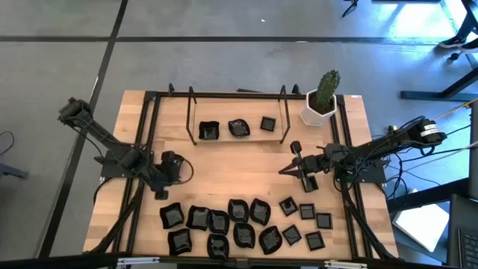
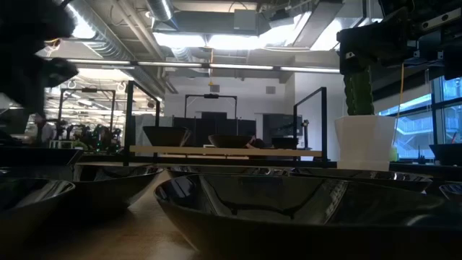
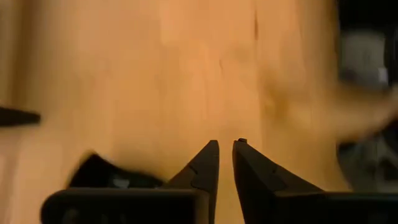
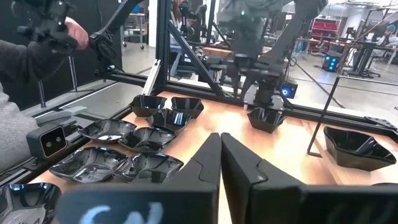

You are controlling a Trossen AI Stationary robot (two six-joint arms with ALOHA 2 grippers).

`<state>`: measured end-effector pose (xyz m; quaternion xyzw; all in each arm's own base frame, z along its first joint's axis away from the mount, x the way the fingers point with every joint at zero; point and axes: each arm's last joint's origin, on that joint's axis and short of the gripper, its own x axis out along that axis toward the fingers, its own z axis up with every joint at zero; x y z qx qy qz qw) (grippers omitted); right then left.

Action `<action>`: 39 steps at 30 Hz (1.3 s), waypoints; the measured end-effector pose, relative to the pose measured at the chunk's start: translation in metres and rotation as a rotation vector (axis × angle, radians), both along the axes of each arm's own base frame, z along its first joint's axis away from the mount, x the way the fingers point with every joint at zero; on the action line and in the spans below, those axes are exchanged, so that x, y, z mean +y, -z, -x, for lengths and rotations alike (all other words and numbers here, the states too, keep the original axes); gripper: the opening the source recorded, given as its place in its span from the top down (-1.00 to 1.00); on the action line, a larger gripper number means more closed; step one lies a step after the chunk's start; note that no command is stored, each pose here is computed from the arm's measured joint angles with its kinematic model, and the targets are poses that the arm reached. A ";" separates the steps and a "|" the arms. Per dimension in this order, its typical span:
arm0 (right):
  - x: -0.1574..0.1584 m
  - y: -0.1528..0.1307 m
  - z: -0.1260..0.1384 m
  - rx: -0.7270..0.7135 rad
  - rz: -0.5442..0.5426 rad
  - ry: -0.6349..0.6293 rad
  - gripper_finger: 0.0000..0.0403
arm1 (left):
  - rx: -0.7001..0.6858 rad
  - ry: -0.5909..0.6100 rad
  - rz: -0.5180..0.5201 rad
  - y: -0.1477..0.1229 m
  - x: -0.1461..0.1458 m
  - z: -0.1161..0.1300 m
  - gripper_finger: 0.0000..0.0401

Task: Pick & Place Mini shaped plates
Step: Stack the black distorted square plate on top of the black distorted square plate on the shelf

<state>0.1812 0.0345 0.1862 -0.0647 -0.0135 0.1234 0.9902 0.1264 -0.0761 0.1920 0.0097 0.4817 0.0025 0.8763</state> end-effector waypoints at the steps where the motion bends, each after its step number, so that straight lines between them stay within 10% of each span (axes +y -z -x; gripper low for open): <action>1: 0.000 0.000 0.000 0.000 0.000 0.000 0.96 | 0.037 0.007 -0.003 0.002 0.000 0.001 0.75; 21: 0.000 0.000 0.000 0.006 -0.025 0.000 0.97 | 0.280 -0.157 -0.122 0.029 0.001 0.000 0.07; 39: 0.000 0.000 0.000 0.007 -0.025 0.000 0.97 | 0.369 -0.171 -0.213 0.045 -0.001 -0.005 0.19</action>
